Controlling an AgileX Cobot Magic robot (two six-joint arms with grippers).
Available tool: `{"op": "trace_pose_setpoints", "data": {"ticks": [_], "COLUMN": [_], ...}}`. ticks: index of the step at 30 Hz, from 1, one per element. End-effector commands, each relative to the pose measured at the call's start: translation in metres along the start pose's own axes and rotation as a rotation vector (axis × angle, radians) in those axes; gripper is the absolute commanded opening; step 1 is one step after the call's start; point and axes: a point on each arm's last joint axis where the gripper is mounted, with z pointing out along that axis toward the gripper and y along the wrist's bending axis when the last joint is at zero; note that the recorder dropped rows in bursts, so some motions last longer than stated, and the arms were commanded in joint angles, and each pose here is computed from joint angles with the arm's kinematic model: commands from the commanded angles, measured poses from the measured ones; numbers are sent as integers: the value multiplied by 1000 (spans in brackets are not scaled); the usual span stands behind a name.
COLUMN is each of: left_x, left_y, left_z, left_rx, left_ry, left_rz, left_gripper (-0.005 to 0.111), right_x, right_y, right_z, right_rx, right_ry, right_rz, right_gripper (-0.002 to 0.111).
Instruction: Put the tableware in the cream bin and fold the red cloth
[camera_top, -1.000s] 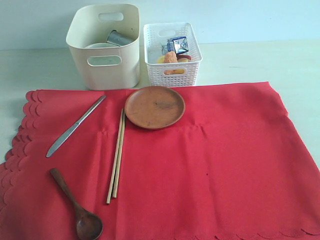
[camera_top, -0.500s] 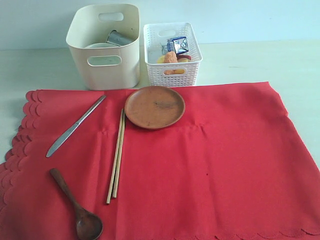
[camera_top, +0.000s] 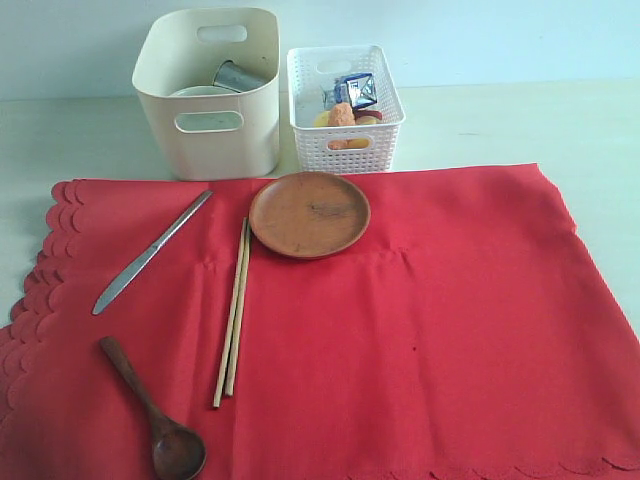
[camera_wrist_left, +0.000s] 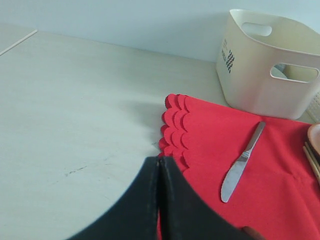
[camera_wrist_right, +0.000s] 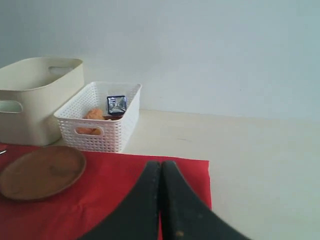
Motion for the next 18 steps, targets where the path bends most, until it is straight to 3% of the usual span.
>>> {"op": "trace_pose_setpoints", "data": {"ticks": [1, 13, 18], "left_x": [0, 0, 0], "left_y": [0, 0, 0], "left_z": [0, 0, 0], "left_rx": [7, 7, 7], "left_ry": [-8, -8, -8], "left_rz": [9, 9, 9], "left_gripper": [0, 0, 0], "right_x": [13, 35, 43], "right_y": [-3, -10, -10], "right_z": [-2, -13, -16], "right_rx": [39, 156, 175], "right_ry": [-21, -37, 35], "right_rz": [4, 13, 24], "right_gripper": [0, 0, 0]}}
